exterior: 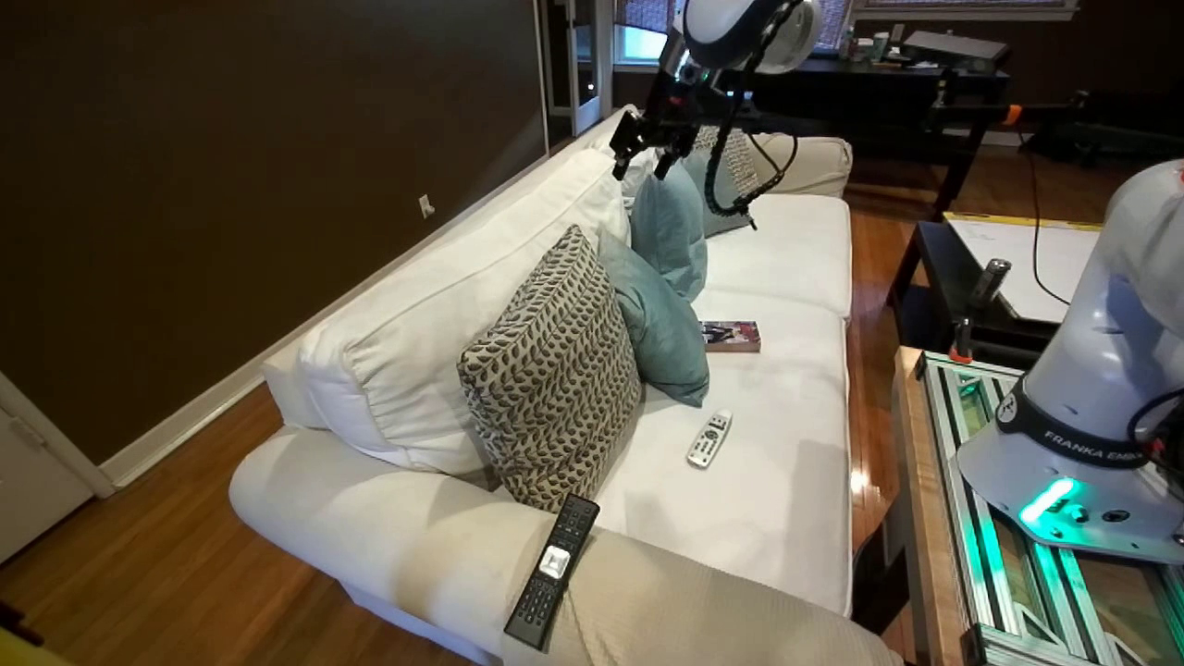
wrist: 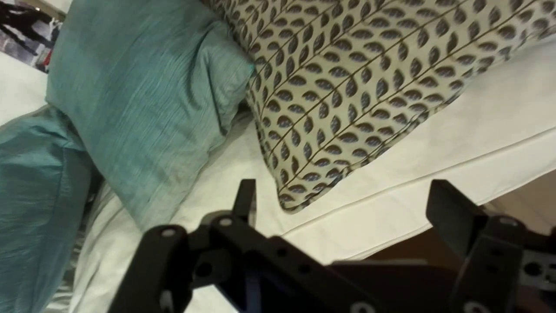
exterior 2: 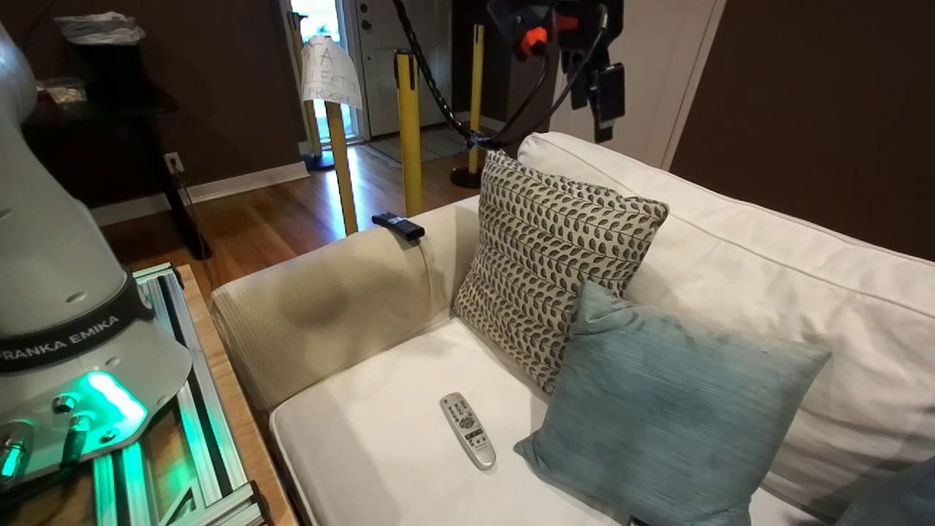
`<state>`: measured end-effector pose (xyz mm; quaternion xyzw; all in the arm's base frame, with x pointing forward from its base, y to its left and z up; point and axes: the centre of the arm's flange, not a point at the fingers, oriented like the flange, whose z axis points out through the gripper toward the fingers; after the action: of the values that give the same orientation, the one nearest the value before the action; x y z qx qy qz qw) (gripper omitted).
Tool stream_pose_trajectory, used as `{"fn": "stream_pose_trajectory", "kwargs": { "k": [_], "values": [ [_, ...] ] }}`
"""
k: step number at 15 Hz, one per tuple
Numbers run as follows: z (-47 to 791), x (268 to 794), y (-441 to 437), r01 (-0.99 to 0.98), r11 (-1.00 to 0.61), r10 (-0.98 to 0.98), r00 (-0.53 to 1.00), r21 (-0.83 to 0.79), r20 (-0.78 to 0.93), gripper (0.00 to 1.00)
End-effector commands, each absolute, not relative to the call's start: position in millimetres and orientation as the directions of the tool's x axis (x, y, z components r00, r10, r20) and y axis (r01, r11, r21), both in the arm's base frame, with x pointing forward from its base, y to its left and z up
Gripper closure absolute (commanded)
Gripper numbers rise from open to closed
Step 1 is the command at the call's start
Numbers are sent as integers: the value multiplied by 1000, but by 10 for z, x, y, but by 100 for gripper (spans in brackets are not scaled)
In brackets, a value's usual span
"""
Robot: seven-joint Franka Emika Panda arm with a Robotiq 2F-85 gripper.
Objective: Swap the blue pillow and the cheetah print pillows' places
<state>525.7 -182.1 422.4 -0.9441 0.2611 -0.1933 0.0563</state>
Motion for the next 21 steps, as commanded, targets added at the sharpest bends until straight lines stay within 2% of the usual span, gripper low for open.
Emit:
{"fn": "stream_pose_trajectory", "kwargs": {
  "k": [1,5,12,21],
  "values": [
    [4336,4965,-1813,-362,-902,-410,888,-236,207,0],
    [4427,4803,-1709,-379,-917,-391,915,-128,95,0],
    [4589,4705,-1536,-397,-917,-387,911,45,141,0],
    [4680,4750,-1461,-402,-913,-385,905,72,180,0]
  ]
}}
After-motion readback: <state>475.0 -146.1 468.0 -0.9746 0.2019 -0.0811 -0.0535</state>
